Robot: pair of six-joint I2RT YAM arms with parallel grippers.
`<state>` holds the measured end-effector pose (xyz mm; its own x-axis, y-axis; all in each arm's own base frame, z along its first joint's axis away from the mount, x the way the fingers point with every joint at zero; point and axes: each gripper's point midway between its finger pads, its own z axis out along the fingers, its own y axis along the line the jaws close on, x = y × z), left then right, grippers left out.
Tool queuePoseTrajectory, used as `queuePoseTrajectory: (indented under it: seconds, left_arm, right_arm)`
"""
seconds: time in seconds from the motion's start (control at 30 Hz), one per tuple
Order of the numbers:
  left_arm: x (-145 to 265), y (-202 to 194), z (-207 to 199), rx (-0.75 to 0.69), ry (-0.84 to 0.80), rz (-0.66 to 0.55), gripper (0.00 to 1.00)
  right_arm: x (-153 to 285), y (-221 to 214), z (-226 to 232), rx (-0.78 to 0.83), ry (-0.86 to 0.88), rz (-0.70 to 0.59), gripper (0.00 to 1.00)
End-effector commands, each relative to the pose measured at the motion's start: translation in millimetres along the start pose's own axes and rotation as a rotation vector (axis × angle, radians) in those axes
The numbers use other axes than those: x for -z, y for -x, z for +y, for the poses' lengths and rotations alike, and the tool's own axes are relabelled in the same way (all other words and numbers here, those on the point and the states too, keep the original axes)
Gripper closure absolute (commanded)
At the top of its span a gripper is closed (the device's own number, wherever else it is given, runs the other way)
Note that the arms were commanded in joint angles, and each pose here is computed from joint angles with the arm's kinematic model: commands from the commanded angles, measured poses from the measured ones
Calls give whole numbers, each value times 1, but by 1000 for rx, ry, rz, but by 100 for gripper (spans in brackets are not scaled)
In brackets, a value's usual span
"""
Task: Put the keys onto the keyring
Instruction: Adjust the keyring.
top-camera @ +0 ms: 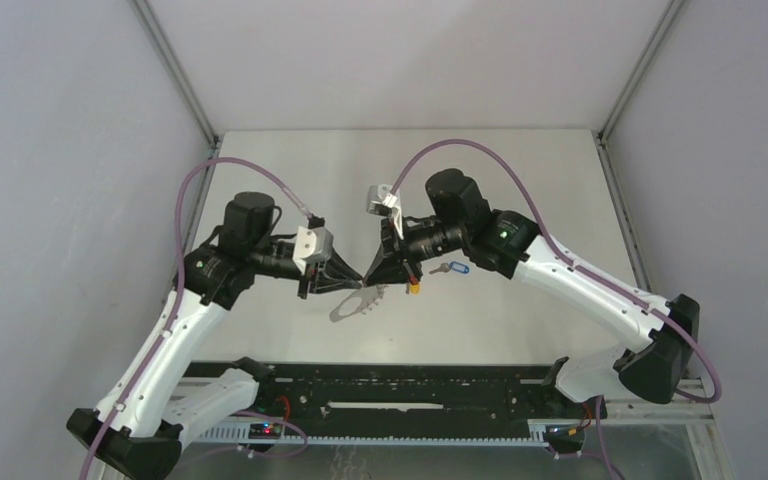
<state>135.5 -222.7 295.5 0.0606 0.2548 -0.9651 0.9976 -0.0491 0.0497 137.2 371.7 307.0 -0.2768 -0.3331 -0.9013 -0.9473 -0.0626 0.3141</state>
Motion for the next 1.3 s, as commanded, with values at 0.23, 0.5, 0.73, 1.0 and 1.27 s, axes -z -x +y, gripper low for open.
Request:
queuePoseTrajectory:
  seconds: [0.23, 0.5, 0.73, 1.0, 1.27]
  left_arm:
    - [3, -3, -2, -48, 4, 36, 95]
    - [6, -2, -9, -79, -9, 39, 100]
    - [13, 6, -12, -241, 12, 29, 100]
    - [19, 10, -44, -772, -26, -35, 100]
    - [22, 22, -65, -1000, -54, -97, 100]
  right_arm:
    - [0, 31, 13, 64, 41, -70, 100]
    - [0, 28, 15, 50, 52, -63, 100]
    - [17, 32, 3, 12, -21, -96, 79]
    - [48, 11, -25, -8, -208, -172, 55]
    - [61, -7, -33, 15, -302, -192, 55]
